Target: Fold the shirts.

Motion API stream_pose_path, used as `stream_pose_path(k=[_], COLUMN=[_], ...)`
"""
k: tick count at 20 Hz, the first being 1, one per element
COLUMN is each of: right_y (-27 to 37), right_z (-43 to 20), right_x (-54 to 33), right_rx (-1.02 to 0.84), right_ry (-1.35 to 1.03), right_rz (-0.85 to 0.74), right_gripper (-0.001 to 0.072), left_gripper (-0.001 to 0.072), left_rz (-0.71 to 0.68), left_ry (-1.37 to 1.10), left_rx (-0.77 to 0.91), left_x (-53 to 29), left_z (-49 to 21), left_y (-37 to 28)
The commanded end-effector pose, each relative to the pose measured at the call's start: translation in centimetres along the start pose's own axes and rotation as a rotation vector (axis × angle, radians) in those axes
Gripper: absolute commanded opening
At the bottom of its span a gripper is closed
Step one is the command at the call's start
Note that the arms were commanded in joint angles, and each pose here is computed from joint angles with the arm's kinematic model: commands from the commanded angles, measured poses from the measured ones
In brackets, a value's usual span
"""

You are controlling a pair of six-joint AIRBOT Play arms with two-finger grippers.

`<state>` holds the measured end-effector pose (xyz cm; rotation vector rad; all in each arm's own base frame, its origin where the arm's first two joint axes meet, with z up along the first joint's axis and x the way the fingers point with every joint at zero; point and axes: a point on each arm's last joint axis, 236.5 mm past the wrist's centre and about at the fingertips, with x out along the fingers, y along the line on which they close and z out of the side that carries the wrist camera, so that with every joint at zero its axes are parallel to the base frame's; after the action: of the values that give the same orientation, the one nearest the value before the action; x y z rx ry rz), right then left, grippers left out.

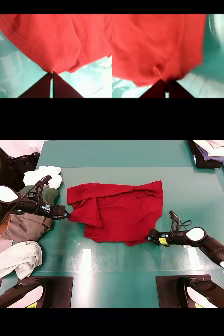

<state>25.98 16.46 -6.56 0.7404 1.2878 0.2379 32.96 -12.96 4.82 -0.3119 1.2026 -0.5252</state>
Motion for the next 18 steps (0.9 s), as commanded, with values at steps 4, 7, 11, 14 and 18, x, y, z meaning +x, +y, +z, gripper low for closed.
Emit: stream_pose_path(k=[4,7,11,14,18], right_y=[0.2,-1.3,-2.8,-4.7,-5.9], right_z=[11.4,15.6,14.3,11.3,5.3], right_x=[-5.8,-8.9,-10.3,-10.4,-7.5], right_rx=[-0.11,-0.049,-0.076,-0.03,0.022], right_ry=[-0.186,-0.203,-0.055,-0.05,0.01], right_rz=[-0.088,-0.106,-0.113,-0.124,-0.101], right_gripper=[0.0018,0.0057,0.0527,0.0476,0.0433], left_gripper=[0.0023,0.0024,0.0024,0.0024,0.0024], left_rz=[-0.029,-0.04,-0.062,-0.067,-0.049], left_ry=[0.055,0.09,0.125,0.123,0.086], left_rx=[0.04,0.057,0.12,0.138,0.14], left_x=[-1.9,-2.2,-1.2,-0.9,-0.8], left_z=[-1.5,-2.6,-3.5,-3.5,-2.6], left_y=[-1.9,-2.6,-4.5,-5.0,-4.7])
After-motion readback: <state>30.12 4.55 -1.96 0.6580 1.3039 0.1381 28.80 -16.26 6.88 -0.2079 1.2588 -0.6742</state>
